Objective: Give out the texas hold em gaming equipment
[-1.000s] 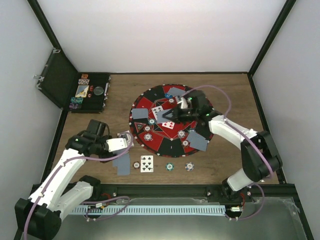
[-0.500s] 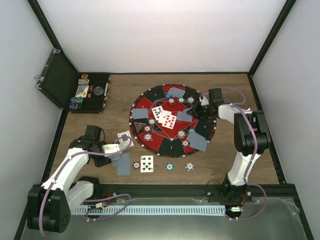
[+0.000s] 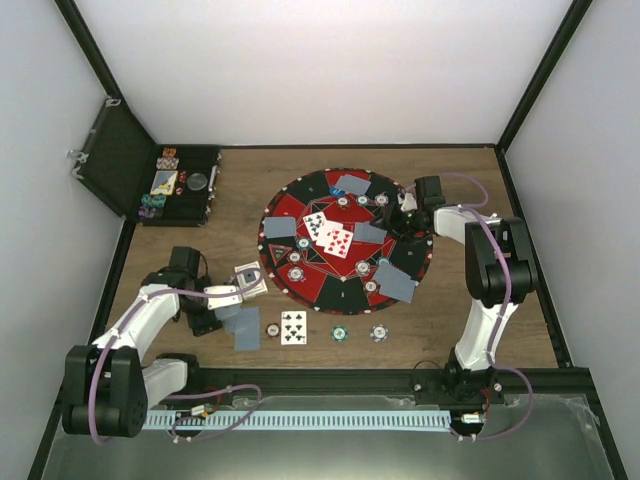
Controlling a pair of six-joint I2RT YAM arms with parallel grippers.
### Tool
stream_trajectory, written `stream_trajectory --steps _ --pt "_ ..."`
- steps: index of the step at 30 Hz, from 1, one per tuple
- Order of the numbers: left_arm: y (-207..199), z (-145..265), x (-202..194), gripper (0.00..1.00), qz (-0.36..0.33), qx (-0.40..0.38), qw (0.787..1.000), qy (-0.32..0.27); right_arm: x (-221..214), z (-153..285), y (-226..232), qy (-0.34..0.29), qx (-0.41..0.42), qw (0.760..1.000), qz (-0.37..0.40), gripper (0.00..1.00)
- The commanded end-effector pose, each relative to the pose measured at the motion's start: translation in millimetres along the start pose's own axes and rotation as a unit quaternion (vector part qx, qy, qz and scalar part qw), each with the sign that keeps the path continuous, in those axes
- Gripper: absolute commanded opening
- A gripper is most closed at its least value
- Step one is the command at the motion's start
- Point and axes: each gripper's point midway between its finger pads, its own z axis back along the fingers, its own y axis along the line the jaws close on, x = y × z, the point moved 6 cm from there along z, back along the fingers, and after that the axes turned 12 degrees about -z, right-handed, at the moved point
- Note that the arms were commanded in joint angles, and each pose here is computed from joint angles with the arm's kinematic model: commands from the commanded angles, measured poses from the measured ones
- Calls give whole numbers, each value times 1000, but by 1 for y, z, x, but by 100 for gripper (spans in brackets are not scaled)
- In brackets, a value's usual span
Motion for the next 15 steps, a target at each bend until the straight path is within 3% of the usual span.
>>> stream_trajectory --steps 1,6,15 --pt "1 -1 -1 99 -12 -6 1000 -2 10 6 11 -20 -5 1000 14 48" --pt "6 9 3 100 -5 -4 1000 -13 12 18 18 -37 -22 999 23 66" --pt "38 80 40 100 39 2 992 -119 10 50 18 -97 -91 990 35 99"
